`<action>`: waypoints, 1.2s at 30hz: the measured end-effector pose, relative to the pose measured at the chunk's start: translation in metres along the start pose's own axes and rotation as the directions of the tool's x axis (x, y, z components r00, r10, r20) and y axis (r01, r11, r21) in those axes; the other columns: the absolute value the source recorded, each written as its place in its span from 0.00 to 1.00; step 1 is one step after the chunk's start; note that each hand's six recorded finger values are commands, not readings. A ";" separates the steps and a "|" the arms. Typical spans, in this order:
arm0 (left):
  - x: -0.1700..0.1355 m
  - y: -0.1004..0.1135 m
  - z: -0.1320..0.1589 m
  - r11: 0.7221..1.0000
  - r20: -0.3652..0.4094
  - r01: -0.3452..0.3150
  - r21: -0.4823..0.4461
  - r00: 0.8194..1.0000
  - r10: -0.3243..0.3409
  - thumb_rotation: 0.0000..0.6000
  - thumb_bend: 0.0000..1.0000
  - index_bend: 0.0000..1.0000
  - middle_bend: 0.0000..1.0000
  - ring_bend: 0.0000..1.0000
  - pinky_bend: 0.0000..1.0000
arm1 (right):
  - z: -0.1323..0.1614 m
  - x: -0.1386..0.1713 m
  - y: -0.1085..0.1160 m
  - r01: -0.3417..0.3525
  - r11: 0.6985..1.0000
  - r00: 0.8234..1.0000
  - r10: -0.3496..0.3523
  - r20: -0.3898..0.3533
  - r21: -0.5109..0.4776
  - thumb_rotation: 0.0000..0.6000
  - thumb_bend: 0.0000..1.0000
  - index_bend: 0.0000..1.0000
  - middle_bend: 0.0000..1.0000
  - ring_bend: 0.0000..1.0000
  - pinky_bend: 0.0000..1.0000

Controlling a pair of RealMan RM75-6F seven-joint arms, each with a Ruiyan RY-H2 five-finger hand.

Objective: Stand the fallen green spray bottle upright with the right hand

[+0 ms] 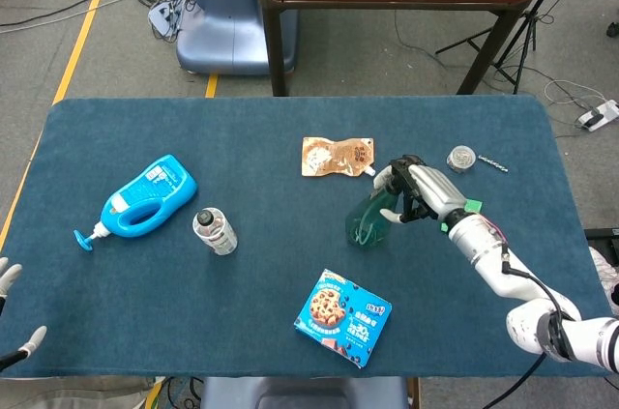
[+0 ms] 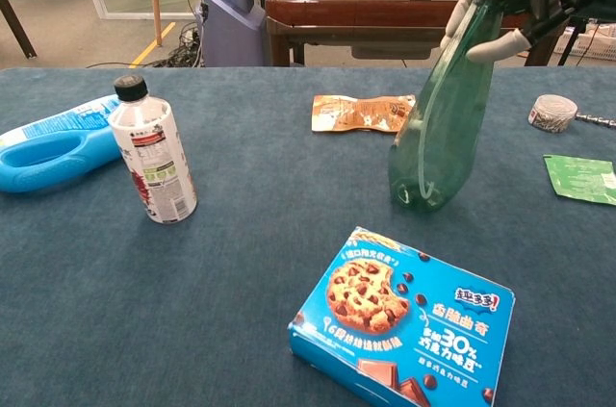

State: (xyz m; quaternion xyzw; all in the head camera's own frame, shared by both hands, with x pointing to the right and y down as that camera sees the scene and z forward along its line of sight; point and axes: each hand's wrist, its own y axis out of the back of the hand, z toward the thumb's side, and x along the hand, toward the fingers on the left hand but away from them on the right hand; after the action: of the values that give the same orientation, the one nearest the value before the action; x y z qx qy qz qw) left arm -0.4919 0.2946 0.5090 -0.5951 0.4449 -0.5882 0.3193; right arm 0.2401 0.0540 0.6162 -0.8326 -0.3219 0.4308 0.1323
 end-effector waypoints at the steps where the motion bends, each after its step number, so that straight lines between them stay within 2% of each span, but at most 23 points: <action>1: 0.000 0.000 0.000 1.000 -0.001 -0.001 0.000 1.000 0.001 1.00 0.26 0.07 0.00 0.06 0.02 | 0.000 0.000 -0.001 -0.004 1.000 1.000 0.004 -0.001 0.011 1.00 0.30 0.63 0.31 0.13 0.04; 9: -0.001 0.000 -0.001 1.000 -0.004 0.000 0.000 1.000 0.000 1.00 0.26 0.07 0.00 0.06 0.02 | 0.004 0.000 -0.011 -0.020 0.997 0.999 0.022 -0.026 0.069 1.00 0.23 0.42 0.24 0.10 0.04; 13: -0.001 0.000 -0.001 1.000 -0.004 0.000 0.000 1.000 0.000 1.00 0.26 0.07 0.00 0.06 0.02 | 0.003 0.003 -0.010 -0.019 0.997 0.999 0.021 -0.029 0.072 1.00 0.15 0.34 0.21 0.08 0.04; 23: 0.000 0.000 0.000 1.000 -0.002 0.000 0.003 1.000 0.000 1.00 0.26 0.07 0.00 0.06 0.02 | -0.005 0.007 -0.016 -0.025 0.998 0.999 0.028 -0.032 0.063 1.00 0.08 0.28 0.18 0.06 0.03; 36: 0.000 0.001 0.000 1.000 -0.003 0.002 0.005 1.000 -0.001 1.00 0.26 0.07 0.00 0.06 0.02 | -0.013 0.013 -0.014 -0.014 0.997 0.999 0.016 -0.029 0.074 1.00 0.06 0.15 0.12 0.02 0.00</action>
State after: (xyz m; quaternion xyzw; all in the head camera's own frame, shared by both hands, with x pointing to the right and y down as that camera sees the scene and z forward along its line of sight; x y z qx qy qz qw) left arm -0.4922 0.2940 0.5085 -0.5938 0.4434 -0.5904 0.3198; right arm 0.2497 0.0736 0.6225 -0.8358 -0.2977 0.4310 0.1644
